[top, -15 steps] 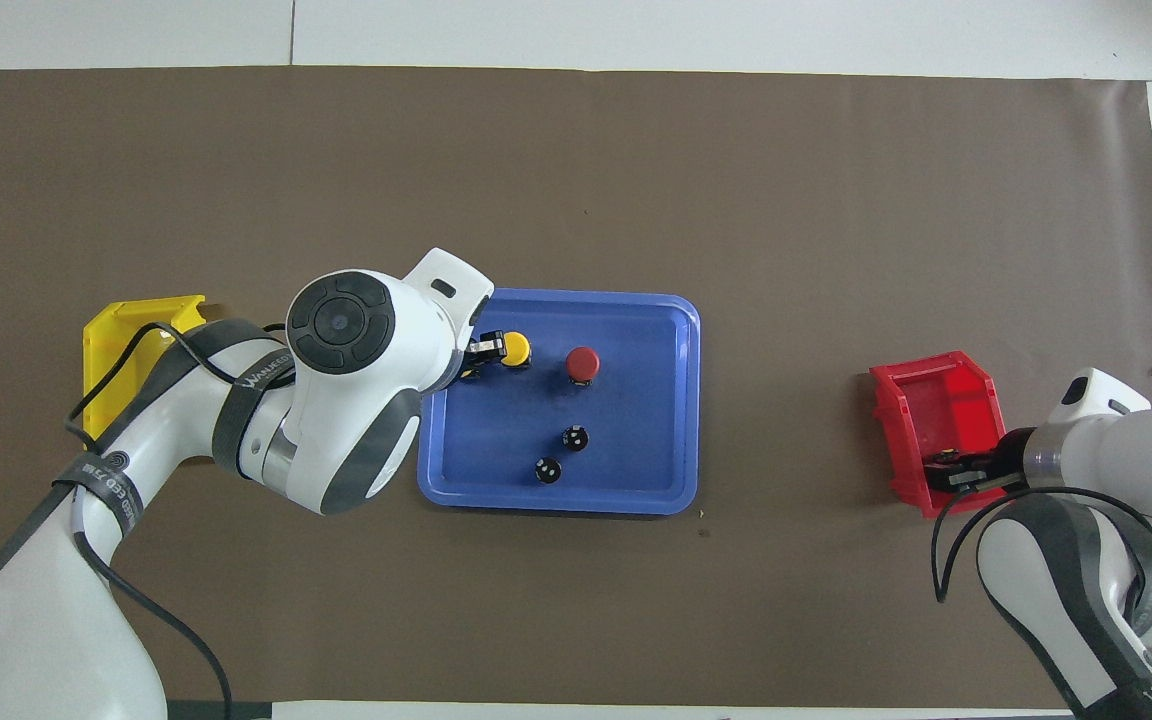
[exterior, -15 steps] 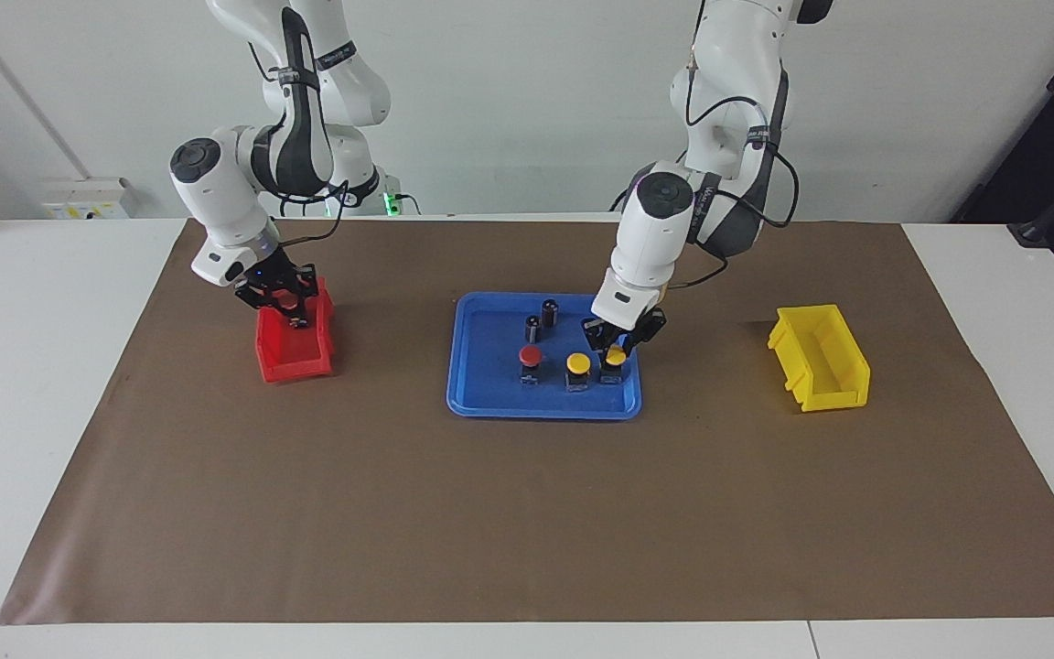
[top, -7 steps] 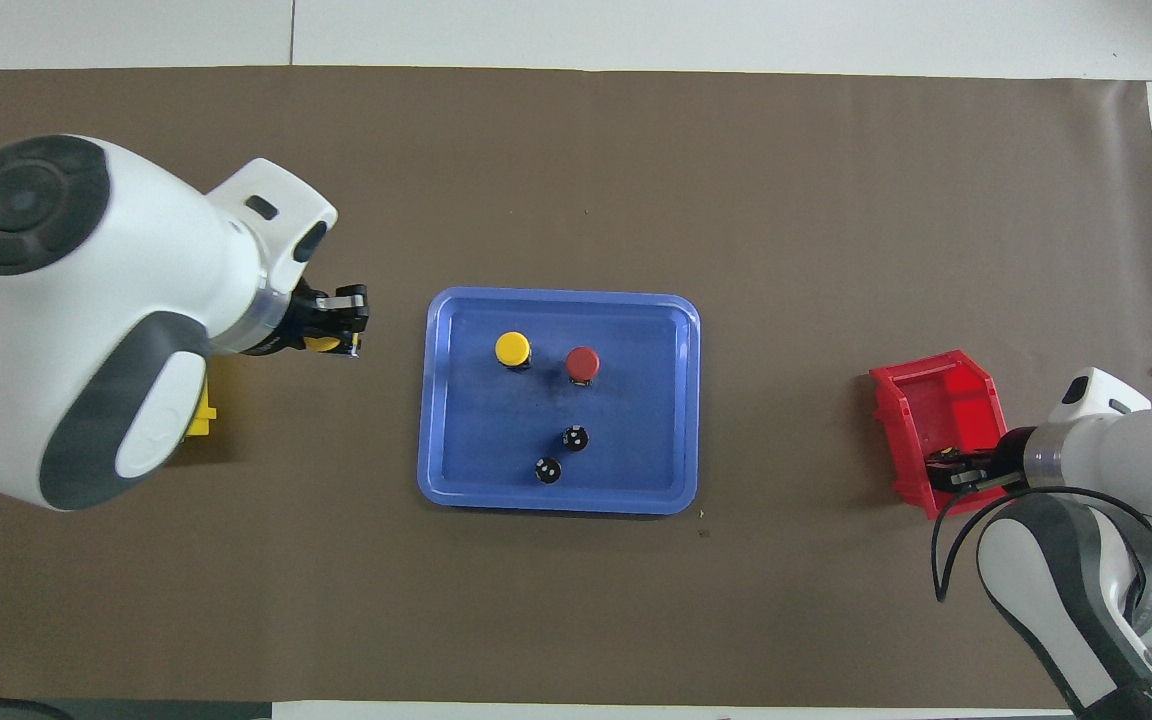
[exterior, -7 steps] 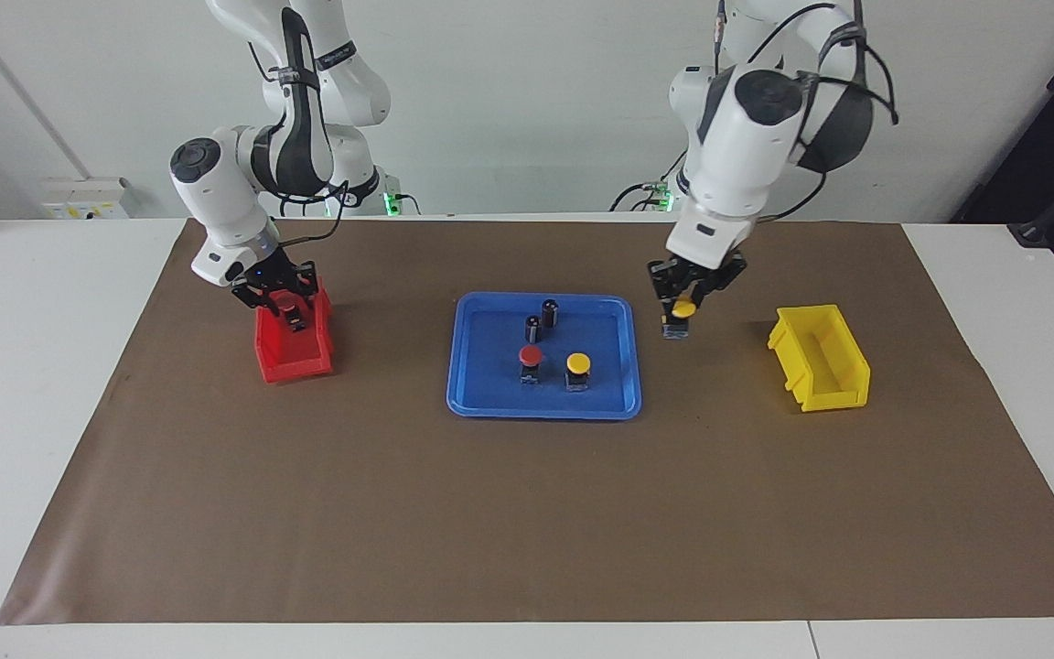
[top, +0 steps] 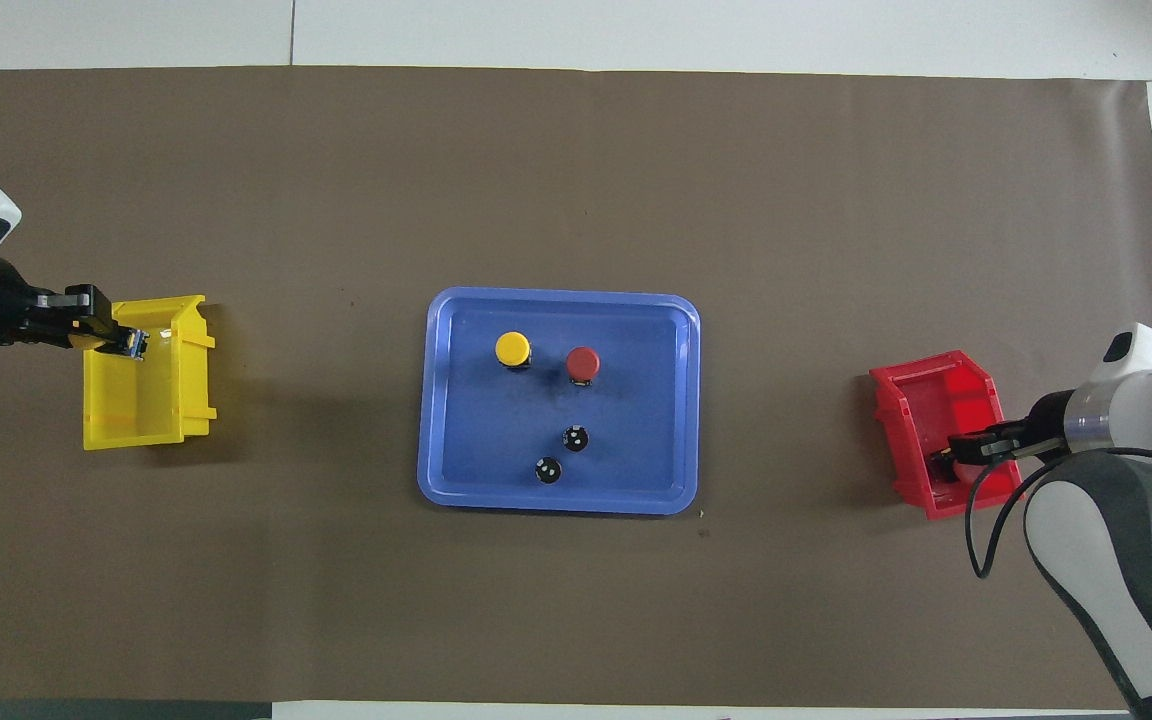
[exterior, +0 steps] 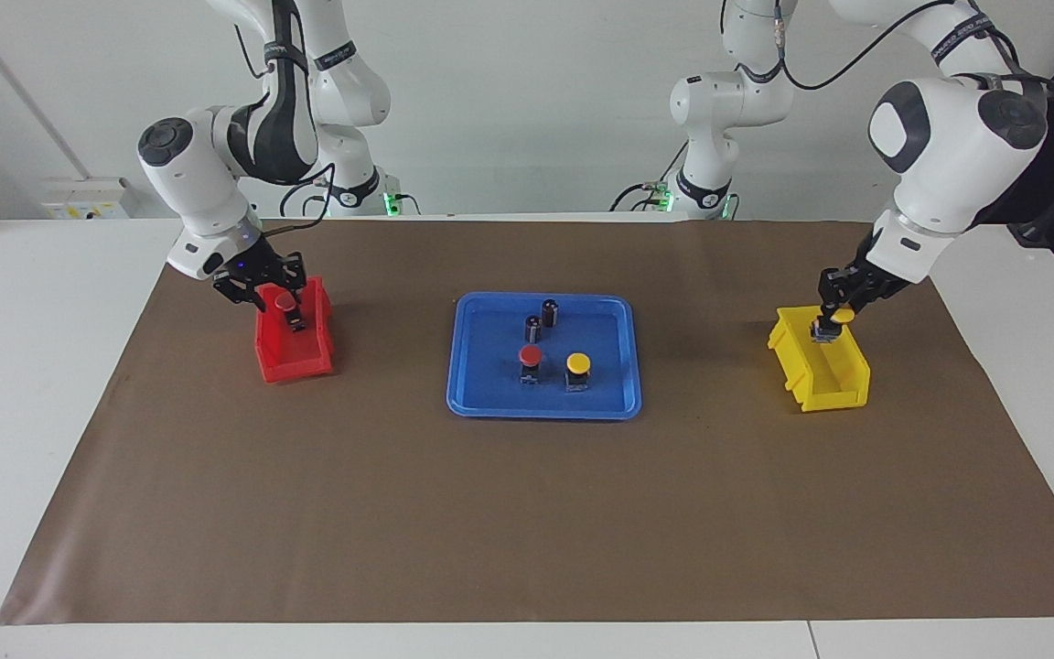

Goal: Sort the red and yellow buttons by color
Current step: 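Carry the yellow button into the yellow bin with the left gripper, then reach the right gripper to the second red button in the tray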

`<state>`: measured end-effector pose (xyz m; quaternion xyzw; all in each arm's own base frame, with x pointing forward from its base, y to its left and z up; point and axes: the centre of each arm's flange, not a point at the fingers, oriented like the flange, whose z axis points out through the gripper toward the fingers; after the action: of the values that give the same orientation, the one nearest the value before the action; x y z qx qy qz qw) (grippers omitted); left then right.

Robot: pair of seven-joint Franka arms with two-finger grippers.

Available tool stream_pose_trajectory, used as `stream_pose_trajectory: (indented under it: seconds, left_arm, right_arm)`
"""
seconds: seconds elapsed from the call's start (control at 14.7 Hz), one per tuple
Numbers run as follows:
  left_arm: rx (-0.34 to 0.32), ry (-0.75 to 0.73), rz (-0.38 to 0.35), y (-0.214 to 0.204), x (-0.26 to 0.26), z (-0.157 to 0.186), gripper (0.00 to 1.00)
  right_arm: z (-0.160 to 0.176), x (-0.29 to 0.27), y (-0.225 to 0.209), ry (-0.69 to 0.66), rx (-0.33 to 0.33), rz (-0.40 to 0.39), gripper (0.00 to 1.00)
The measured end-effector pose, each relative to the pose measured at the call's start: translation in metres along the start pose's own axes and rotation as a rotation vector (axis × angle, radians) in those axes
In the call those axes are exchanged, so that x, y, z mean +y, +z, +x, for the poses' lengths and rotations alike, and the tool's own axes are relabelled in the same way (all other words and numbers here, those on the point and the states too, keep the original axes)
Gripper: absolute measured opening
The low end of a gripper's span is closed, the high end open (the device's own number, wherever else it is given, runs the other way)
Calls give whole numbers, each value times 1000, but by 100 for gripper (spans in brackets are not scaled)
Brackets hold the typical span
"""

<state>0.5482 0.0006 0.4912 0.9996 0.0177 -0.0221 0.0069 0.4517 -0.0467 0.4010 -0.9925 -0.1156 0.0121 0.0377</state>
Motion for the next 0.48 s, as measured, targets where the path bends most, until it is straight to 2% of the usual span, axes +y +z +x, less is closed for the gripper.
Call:
stream_pose_trajectory:
  seconds: [0.14, 0.2, 0.27, 0.48]
  left_arm:
    - [-15, 7, 0, 21, -7, -4, 41]
    - [-25, 16, 1, 30, -11, -6, 41]
    - [-28, 20, 2, 37, -17, -8, 41]
    - [-13, 16, 2, 55, -29, -11, 41]
  right_arm:
    - [14, -10, -28, 41, -1, 3, 67]
    - [27, -25, -45, 66, 4, 3, 74]
    - [45, -48, -63, 96, 17, 0, 82]
    - [107, -144, -102, 185, 65, 9, 86]
